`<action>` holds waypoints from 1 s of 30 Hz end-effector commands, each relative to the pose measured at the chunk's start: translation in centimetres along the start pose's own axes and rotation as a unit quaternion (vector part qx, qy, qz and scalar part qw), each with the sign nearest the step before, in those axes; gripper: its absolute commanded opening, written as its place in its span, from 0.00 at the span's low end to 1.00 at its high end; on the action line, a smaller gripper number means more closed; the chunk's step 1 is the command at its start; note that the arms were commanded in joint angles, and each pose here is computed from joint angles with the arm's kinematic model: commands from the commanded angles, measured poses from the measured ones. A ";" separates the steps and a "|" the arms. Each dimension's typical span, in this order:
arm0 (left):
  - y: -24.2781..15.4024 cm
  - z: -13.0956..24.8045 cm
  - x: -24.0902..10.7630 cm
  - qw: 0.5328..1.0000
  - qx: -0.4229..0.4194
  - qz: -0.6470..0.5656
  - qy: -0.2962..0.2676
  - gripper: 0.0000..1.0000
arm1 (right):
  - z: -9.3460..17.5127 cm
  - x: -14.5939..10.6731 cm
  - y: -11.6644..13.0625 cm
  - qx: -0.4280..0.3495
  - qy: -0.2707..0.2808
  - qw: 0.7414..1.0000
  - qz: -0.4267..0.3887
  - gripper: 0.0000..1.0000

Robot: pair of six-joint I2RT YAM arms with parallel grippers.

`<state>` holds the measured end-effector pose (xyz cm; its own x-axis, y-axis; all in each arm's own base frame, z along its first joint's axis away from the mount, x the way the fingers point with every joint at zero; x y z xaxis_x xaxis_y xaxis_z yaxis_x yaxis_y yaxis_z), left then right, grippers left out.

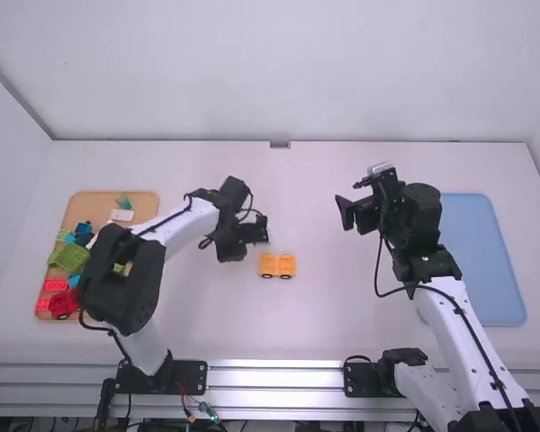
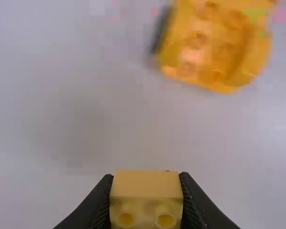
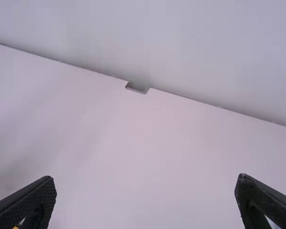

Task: Assemble lego blocks to make yellow taxi

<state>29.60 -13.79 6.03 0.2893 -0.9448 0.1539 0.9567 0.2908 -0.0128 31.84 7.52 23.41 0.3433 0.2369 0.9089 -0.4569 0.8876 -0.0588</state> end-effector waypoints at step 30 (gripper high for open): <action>-0.1 1.9 0.7 0.954 -0.075 -0.120 -0.266 0.99 | 0.3 1.2 -0.1 0.000 -0.007 1.000 0.005 0.99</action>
<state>29.91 -13.10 5.53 0.1402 -0.8861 0.4417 0.9901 0.1231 -0.0672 31.66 7.50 23.02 0.3586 0.2464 0.9004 -0.4610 0.8854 -0.0587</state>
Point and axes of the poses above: each hand's point on the last joint's axis, 136 mm out from that joint toward the fingers, its own z axis back along the fingers, its own y axis along the line the jaws close on, x = y × z, the point moved 4 cm from there along z, back along the fingers, and after that the axes turned 3 degrees about z, right-handed, at the moved point
